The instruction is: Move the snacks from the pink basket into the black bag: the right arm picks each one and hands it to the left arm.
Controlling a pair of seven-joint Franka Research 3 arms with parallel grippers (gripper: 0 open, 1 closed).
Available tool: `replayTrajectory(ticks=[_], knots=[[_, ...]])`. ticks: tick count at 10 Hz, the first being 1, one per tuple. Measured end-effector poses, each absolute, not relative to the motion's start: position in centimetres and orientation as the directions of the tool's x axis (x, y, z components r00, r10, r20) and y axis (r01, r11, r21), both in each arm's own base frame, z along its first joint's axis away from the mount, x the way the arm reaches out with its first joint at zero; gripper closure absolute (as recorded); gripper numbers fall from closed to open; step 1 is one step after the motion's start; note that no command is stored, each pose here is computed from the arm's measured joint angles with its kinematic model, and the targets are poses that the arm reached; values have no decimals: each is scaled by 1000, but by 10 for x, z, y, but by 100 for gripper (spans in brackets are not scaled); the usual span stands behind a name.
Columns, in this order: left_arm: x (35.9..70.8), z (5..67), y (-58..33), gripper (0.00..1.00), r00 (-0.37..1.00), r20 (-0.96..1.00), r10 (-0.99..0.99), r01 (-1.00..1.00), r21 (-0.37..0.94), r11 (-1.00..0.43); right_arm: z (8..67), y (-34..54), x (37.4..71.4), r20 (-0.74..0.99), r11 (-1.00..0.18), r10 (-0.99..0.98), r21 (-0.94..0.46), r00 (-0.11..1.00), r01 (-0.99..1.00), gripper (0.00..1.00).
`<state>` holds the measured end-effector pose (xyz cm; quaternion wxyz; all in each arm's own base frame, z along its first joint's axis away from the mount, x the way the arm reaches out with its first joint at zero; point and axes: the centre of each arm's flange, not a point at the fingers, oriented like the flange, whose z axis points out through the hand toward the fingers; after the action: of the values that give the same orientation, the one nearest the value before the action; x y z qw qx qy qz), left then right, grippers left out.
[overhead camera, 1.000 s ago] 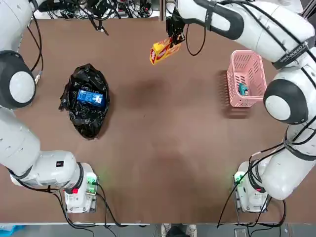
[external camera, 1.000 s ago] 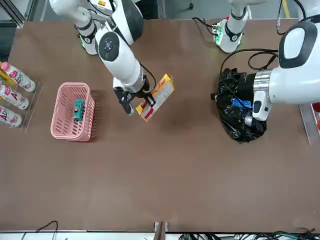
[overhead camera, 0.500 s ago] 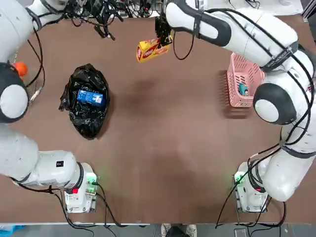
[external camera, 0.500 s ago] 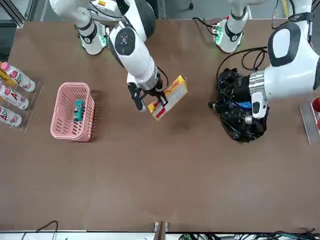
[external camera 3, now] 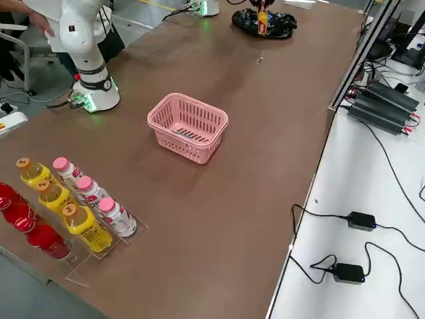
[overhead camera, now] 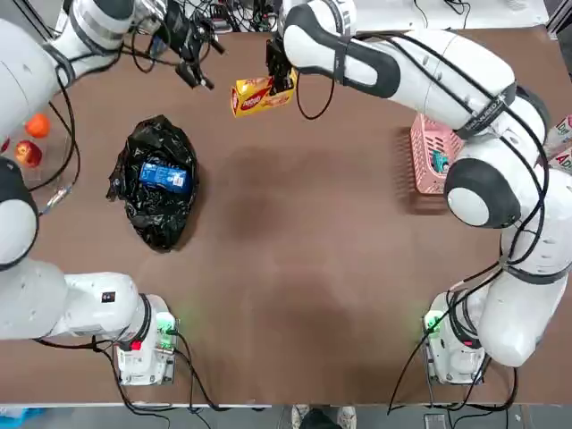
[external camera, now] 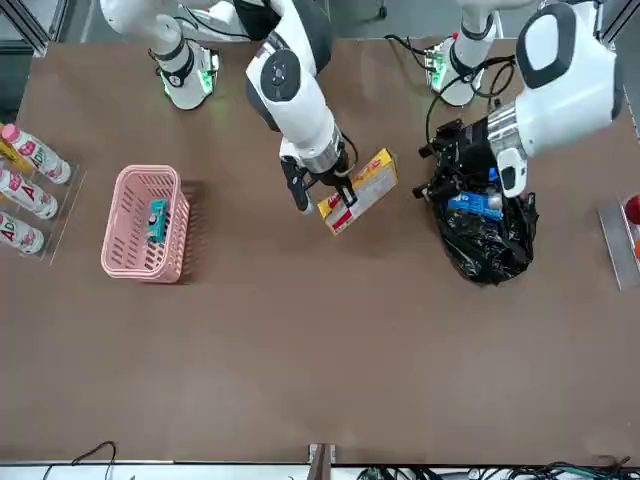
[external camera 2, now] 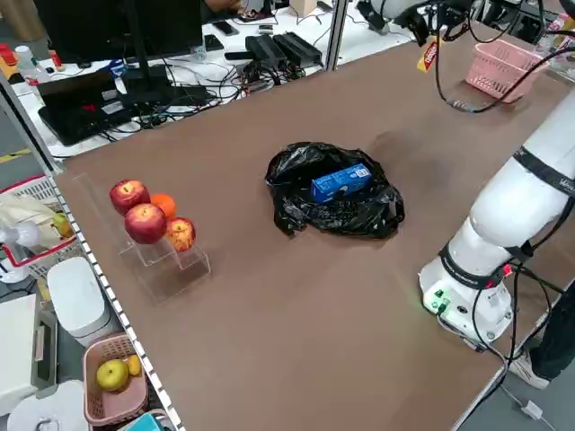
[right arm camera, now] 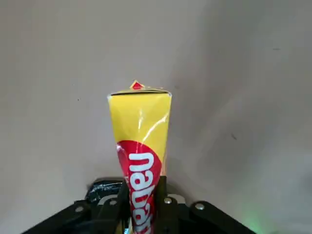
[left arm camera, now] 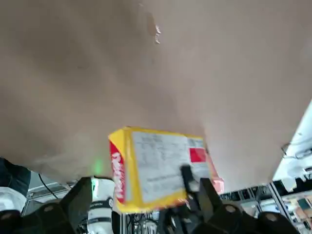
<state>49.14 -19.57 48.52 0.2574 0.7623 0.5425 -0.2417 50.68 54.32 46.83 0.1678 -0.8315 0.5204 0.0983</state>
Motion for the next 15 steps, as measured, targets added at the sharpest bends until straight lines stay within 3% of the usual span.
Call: replayTrajectory(ticks=[4,12,15], knots=[[450,473,-182,3,268,-622,736,960,109,-258,469,558,502,-349,-388,-834,-179,427,-904,77],[444,461,-205,5,193,-657,729,981,125,-147,473,564,497,-355,-384,-833,-182,425,-905,77],[447,462,-207,12,151,-655,740,988,125,-91,473,565,496,-355,-384,-833,-182,425,-905,77]])
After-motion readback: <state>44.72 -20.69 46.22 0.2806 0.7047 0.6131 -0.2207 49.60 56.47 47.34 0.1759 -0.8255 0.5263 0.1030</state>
